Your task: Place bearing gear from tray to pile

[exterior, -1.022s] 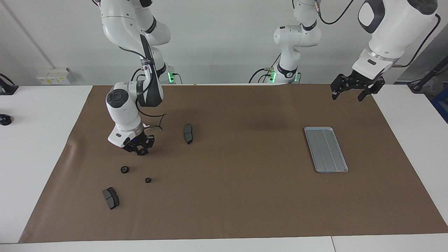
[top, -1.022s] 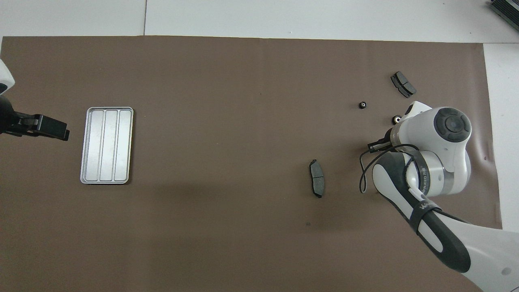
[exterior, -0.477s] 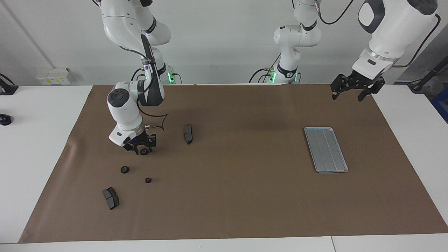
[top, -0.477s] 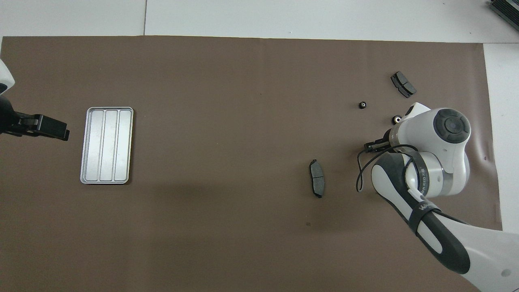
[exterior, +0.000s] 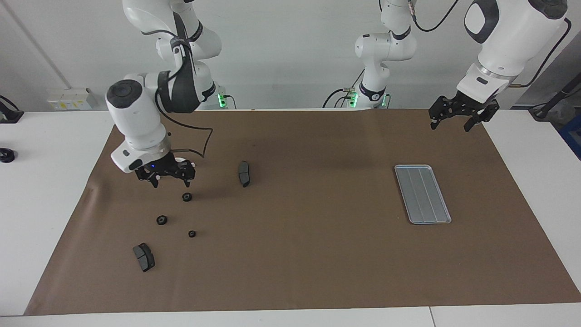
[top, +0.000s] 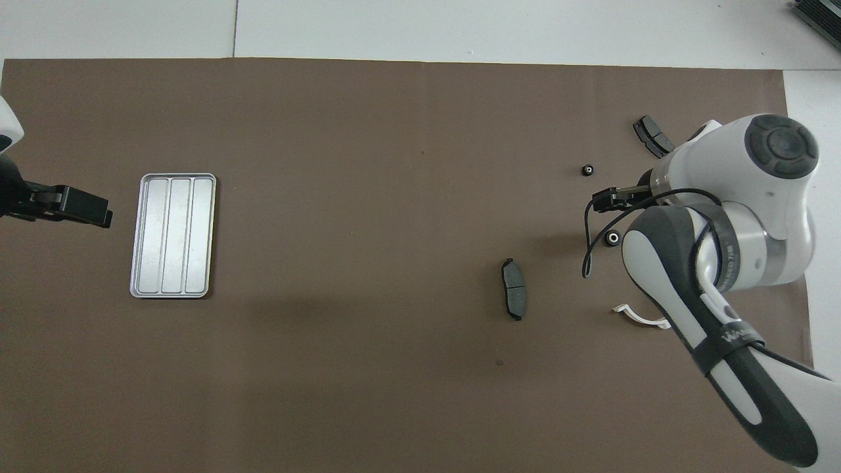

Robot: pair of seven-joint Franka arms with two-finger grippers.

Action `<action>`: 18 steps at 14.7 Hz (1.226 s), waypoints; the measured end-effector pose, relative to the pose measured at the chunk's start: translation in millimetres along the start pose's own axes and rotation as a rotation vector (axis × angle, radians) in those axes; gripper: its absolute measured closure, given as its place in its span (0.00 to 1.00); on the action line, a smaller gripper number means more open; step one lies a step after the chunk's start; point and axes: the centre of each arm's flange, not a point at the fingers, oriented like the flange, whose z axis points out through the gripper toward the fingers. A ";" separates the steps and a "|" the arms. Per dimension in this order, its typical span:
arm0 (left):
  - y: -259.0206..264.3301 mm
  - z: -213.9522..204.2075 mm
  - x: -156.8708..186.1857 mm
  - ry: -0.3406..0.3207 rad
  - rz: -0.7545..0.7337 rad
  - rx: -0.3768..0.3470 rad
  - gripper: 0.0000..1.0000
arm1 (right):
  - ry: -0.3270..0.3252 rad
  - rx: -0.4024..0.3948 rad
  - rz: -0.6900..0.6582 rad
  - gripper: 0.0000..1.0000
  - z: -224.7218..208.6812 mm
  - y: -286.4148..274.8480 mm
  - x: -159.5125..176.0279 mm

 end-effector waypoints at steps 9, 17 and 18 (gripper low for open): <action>0.0 0.0 0.0 0.000 0.000 0.000 0.00 | -0.083 0.002 0.086 0.00 -141.3 54.6 -53.3; 0.0 0.0 0.0 0.000 0.000 0.000 0.00 | -0.109 0.002 0.061 0.00 -132.8 34.4 -53.6; 0.0 0.0 0.0 0.000 0.000 0.000 0.00 | -0.108 0.002 0.055 0.00 -132.9 30.2 -53.7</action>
